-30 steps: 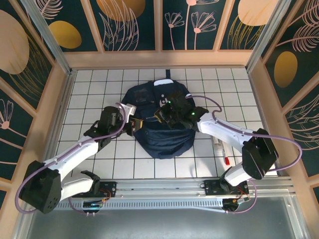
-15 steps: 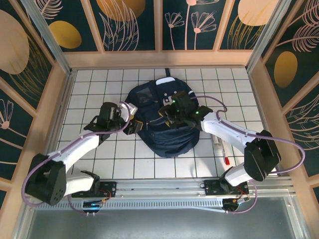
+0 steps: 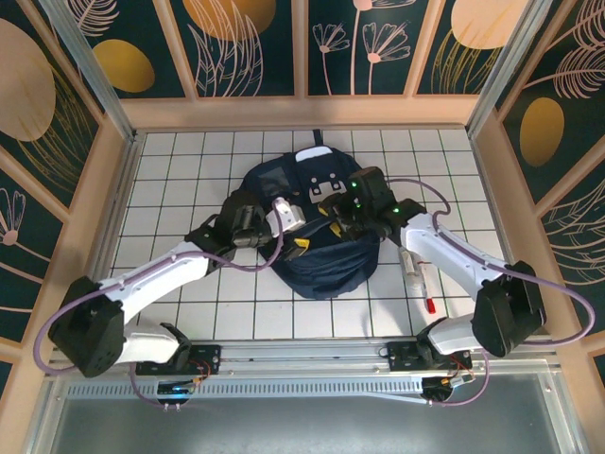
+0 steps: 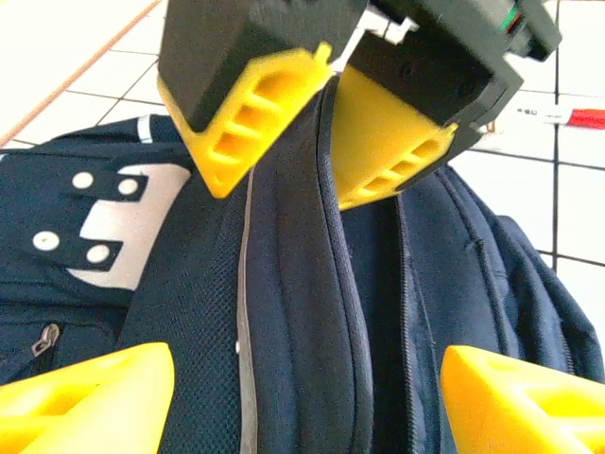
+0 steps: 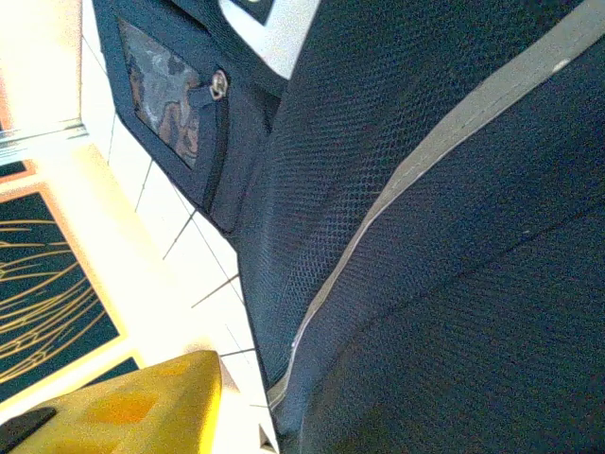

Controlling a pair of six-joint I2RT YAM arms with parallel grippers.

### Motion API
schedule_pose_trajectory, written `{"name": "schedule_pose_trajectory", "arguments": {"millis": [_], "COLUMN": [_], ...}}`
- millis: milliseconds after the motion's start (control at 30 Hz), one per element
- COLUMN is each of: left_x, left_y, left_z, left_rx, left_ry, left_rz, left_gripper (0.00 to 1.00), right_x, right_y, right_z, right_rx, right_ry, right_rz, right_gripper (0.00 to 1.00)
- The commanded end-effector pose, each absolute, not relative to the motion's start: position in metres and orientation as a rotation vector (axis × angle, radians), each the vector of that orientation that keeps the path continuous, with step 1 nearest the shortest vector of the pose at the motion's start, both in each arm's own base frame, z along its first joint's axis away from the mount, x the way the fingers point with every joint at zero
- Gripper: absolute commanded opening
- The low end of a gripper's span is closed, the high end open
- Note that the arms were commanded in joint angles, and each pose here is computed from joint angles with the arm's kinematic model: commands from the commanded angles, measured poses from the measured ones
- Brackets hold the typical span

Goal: Pack books, pencil case, and school supplies into a backpack

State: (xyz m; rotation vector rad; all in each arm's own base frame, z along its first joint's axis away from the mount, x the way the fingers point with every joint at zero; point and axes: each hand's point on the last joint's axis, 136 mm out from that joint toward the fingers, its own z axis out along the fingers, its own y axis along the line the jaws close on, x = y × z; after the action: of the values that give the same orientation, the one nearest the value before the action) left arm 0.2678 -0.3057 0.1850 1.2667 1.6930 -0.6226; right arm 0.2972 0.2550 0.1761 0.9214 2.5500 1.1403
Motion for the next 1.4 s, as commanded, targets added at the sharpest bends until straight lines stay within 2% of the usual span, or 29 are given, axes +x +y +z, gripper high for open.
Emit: {"name": "schedule_pose_trajectory", "arguments": {"millis": [0,200,233,300,400,533,600,700,900,1067,1367], "left_x": [0.277,0.287,0.295,0.308,0.324,0.326,0.330,0.339,0.348,0.352,0.346], "left_y": [-0.318,-0.331,-0.329,-0.326,-0.324,-0.326,-0.320,-0.307,-0.280,-0.269,-0.270], "left_z": [0.187,0.168,0.168,0.171,0.190,0.199,0.197,0.203,0.232,0.242,0.239], "left_rx": [1.315,1.350,1.310,1.237,1.082,1.040,1.013,0.948,0.801,0.737,0.689], "left_ry": [1.643,1.655,1.679,1.714,1.759,1.811,1.850,1.885,1.860,1.882,1.922], "left_rz": [-0.552,-0.432,-0.393,-0.348,-0.346,-0.386,-0.392,-0.435,-0.538,-0.585,-0.667], "left_gripper": [0.74,0.73,0.66,0.44,0.16,0.02,0.00,0.00,0.00,0.00,0.00], "right_x": [0.295,0.295,0.294,0.298,0.289,0.278,0.274,0.269,0.270,0.267,0.264], "right_y": [0.245,0.239,0.239,0.230,0.212,0.151,0.100,0.041,-0.008,0.009,0.049], "right_z": [0.183,0.189,0.190,0.191,0.180,0.155,0.144,0.128,0.075,0.041,0.034], "right_rx": [0.911,0.903,0.899,0.903,0.894,0.920,0.958,0.991,0.956,0.938,0.716], "right_ry": [2.532,2.515,2.511,2.496,2.531,2.504,2.460,2.414,2.545,2.658,2.766], "right_rz": [1.143,1.150,1.154,1.145,1.060,0.796,0.581,0.344,0.082,0.151,0.124], "right_gripper": [0.54,0.54,0.54,0.54,0.60,0.84,0.90,0.94,0.99,0.99,0.96]}}
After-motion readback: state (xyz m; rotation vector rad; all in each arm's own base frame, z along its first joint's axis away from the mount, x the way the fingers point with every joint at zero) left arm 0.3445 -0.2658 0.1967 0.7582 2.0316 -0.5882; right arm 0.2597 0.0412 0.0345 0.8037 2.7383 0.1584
